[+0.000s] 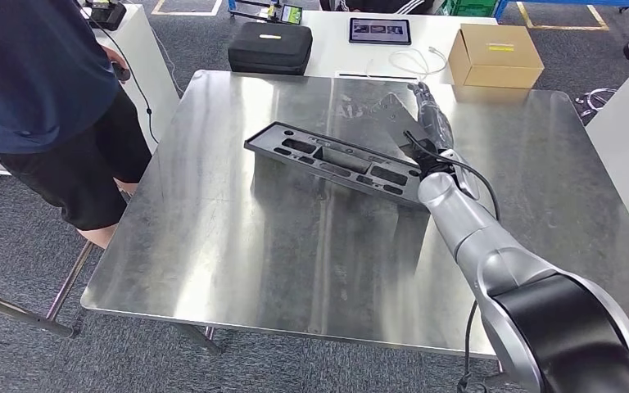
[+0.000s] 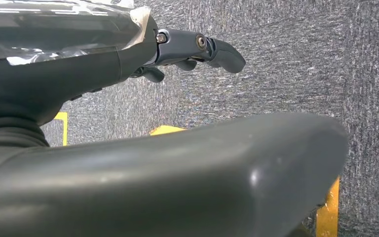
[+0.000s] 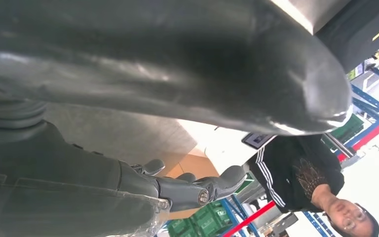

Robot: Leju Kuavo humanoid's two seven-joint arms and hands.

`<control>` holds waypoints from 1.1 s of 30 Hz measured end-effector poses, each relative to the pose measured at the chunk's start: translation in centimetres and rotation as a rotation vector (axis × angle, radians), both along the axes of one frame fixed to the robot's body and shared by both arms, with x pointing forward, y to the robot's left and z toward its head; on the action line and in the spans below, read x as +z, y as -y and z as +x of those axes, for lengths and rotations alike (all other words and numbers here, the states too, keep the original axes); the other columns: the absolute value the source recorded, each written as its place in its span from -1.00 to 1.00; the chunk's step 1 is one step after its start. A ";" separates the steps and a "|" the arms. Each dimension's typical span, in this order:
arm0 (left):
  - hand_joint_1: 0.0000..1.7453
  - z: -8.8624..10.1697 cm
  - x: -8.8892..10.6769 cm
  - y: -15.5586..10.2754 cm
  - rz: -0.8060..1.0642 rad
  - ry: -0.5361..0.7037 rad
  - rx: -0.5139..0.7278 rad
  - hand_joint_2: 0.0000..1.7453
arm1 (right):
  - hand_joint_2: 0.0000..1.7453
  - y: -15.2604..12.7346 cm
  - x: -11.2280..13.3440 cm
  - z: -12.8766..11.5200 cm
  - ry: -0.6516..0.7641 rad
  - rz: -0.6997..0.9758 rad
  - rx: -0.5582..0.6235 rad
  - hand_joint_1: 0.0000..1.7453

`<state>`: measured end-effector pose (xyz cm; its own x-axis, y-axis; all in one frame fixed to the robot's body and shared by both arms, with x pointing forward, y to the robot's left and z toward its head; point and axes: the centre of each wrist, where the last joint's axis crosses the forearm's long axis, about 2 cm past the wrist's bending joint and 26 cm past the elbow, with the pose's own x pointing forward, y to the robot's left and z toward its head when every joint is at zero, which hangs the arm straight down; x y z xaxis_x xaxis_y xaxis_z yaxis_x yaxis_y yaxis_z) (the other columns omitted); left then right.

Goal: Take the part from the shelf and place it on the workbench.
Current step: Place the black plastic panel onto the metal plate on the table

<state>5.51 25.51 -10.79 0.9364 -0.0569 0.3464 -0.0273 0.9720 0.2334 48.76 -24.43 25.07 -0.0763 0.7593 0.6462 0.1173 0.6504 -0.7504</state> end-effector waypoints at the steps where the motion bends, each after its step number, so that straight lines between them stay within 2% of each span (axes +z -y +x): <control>1: -1.00 0.0 0.0 0.0 0.000 0.000 0.000 -1.00 | -1.00 0.0 0.0 0.0 0.001 0.000 0.001 -1.00; 11: -1.00 0.0 0.0 0.0 0.000 0.000 0.001 -1.00 | -1.00 -0.2 0.1 0.0 0.006 0.000 0.012 -1.00; 17: -1.00 0.0 0.0 0.0 -0.001 -0.006 0.008 -1.00 | -1.00 -1.8 0.7 0.1 0.026 0.019 0.129 -1.00; 19: -1.00 0.0 0.0 0.0 -0.002 -0.013 0.014 -1.00 | -1.00 -2.8 1.0 0.0 0.023 0.089 0.224 -1.00; 21: -1.00 0.0 0.0 0.0 -0.003 -0.020 0.023 -1.00 | -1.00 -4.1 1.5 0.0 0.002 0.222 0.371 -1.00; 27: -1.00 0.0 0.0 0.1 -0.001 -0.026 0.052 -1.00 | -1.00 -8.2 2.3 -1.7 -0.113 0.823 0.967 -1.00; 30: -1.00 -0.1 0.0 0.2 0.002 -0.024 0.069 -1.00 | -1.00 -9.2 0.9 -3.8 -0.096 0.962 1.123 -1.00; 33: -1.00 -0.1 0.0 0.3 0.004 -0.026 0.086 -1.00 | -1.00 -9.5 -1.9 -6.8 -0.056 0.968 1.228 -1.00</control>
